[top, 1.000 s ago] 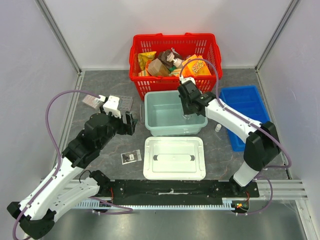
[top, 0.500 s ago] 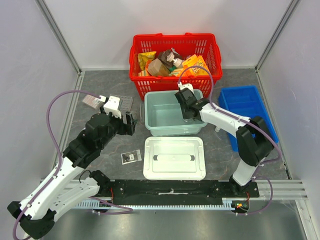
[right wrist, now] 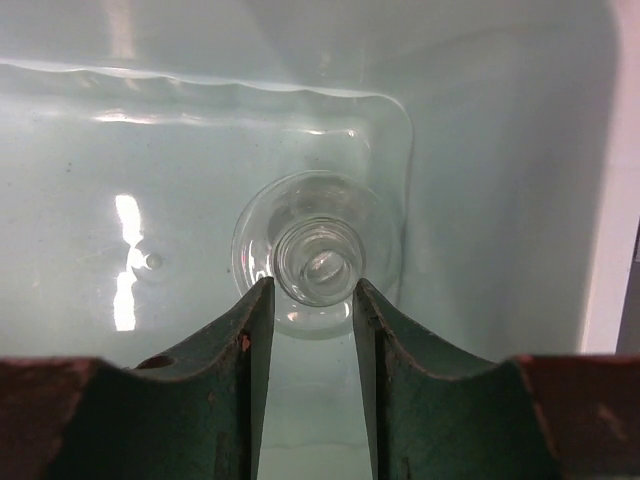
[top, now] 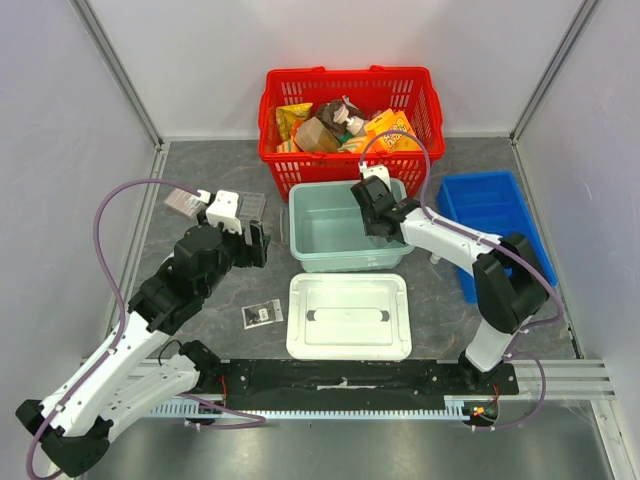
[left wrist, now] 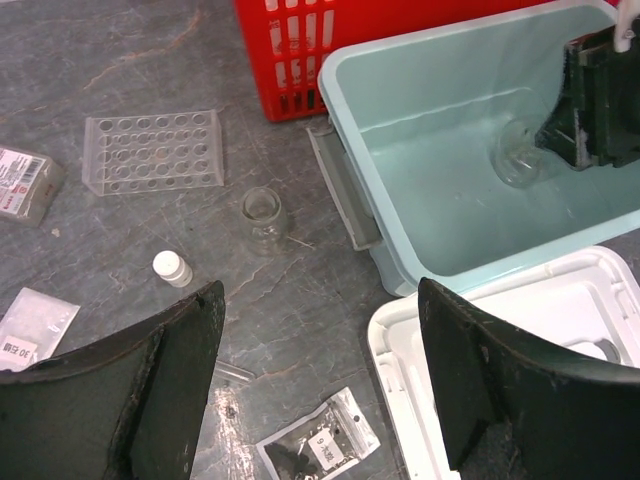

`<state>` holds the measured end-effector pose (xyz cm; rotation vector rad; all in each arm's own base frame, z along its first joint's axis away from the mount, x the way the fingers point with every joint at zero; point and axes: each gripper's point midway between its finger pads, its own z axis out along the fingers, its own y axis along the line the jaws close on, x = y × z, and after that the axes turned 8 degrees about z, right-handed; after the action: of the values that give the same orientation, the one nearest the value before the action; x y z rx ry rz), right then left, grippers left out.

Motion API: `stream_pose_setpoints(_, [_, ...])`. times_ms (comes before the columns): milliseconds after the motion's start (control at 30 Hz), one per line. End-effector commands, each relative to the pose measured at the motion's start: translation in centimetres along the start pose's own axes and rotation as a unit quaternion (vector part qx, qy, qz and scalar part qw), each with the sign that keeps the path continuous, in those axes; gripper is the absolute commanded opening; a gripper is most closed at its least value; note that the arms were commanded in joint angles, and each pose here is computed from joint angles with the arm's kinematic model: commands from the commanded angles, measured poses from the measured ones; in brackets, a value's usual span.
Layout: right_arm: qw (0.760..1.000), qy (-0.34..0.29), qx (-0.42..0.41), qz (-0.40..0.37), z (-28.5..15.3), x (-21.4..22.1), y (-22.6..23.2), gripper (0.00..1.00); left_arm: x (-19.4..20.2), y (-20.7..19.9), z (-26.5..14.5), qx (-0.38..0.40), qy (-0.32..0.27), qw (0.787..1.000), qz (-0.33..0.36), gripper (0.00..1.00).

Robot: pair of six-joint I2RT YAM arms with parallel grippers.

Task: Organize the chemistry lab equipment

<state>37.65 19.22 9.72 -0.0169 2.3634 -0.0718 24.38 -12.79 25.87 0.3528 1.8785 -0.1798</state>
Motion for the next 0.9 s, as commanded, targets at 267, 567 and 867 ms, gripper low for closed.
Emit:
stream_pose_setpoints(267, [0.985, -0.078, -0.148, 0.036, -9.6, -7.2, 2.3, 0.50, -1.1, 2.0, 1.4, -0.079, 0.029, 0.994, -0.068, 0.81])
stream_pose_setpoints(567, [0.952, -0.161, -0.256, 0.031, -18.6, -9.9, 1.6, 0.75, -1.0, 3.9, 5.0, -0.049, 0.134, 0.974, -0.175, 0.73])
stream_pose_setpoints(867, [0.939, -0.211, -0.266, 0.049, -22.9, -9.9, -1.2, 0.95, 3.4, 3.8, 10.9, -0.045, 0.213, 0.958, -0.187, 0.68])
